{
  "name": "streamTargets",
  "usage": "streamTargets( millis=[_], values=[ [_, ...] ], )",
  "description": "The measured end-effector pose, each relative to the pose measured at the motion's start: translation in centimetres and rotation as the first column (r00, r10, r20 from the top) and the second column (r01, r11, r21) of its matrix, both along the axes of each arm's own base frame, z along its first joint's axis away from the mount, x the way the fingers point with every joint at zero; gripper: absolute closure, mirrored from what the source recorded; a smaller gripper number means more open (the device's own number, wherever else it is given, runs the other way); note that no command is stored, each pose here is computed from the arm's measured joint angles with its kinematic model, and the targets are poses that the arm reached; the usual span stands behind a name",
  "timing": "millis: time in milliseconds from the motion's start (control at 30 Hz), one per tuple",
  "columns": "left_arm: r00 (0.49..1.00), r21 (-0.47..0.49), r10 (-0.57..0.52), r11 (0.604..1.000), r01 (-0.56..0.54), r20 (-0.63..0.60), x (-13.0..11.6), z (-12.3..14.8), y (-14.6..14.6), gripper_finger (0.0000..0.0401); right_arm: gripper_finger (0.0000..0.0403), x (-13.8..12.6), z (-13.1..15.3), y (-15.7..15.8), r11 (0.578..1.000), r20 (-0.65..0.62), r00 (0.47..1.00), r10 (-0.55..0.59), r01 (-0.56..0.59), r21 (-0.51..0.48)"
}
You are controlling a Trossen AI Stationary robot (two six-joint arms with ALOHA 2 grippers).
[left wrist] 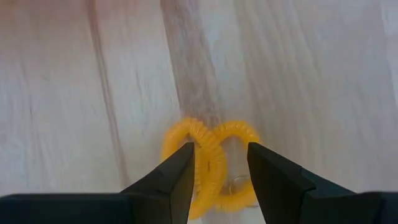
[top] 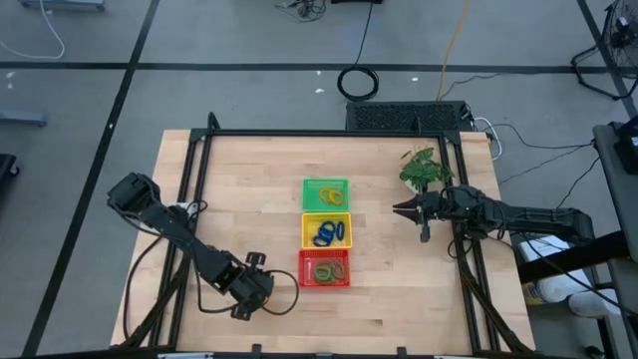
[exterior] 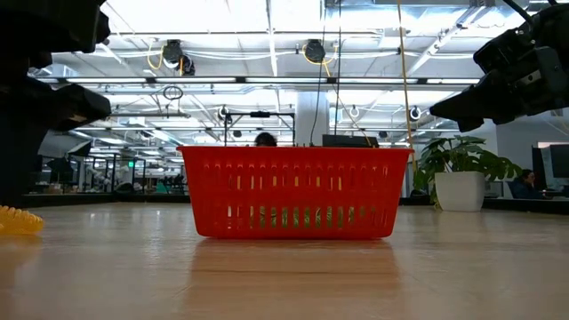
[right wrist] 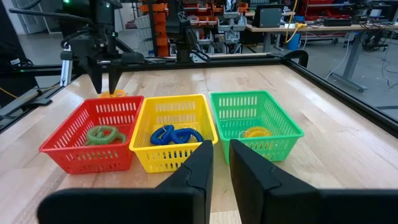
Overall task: Sort spring keychains into baskets
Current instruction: Put the yellow spring keychain into the green basket
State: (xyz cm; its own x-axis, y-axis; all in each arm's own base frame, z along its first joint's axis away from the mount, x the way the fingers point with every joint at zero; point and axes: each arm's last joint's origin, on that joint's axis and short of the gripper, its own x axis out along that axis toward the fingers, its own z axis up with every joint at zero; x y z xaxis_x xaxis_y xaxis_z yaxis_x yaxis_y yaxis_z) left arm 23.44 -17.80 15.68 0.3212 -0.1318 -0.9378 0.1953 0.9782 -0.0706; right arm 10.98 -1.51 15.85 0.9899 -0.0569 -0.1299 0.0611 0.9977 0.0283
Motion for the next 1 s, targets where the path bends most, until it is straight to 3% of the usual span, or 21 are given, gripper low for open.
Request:
streamTargets(
  millis=[533,1000],
  values=[
    [0.998,0.013,0.06,0.998,-0.06,-0.03,-0.56,-0.93,0.58,0.0244,0.0364,0.0,0.0,0.0,1.0,0.0,1.0,0.0,0.0,0.0],
    [0.998,0.023,0.052,0.998,-0.051,-0.024,-0.54,-0.94,0.61,0.0245,0.0364,0.0,0.0,0.0,1.0,0.0,1.0,0.0,0.0,0.0]
  ],
)
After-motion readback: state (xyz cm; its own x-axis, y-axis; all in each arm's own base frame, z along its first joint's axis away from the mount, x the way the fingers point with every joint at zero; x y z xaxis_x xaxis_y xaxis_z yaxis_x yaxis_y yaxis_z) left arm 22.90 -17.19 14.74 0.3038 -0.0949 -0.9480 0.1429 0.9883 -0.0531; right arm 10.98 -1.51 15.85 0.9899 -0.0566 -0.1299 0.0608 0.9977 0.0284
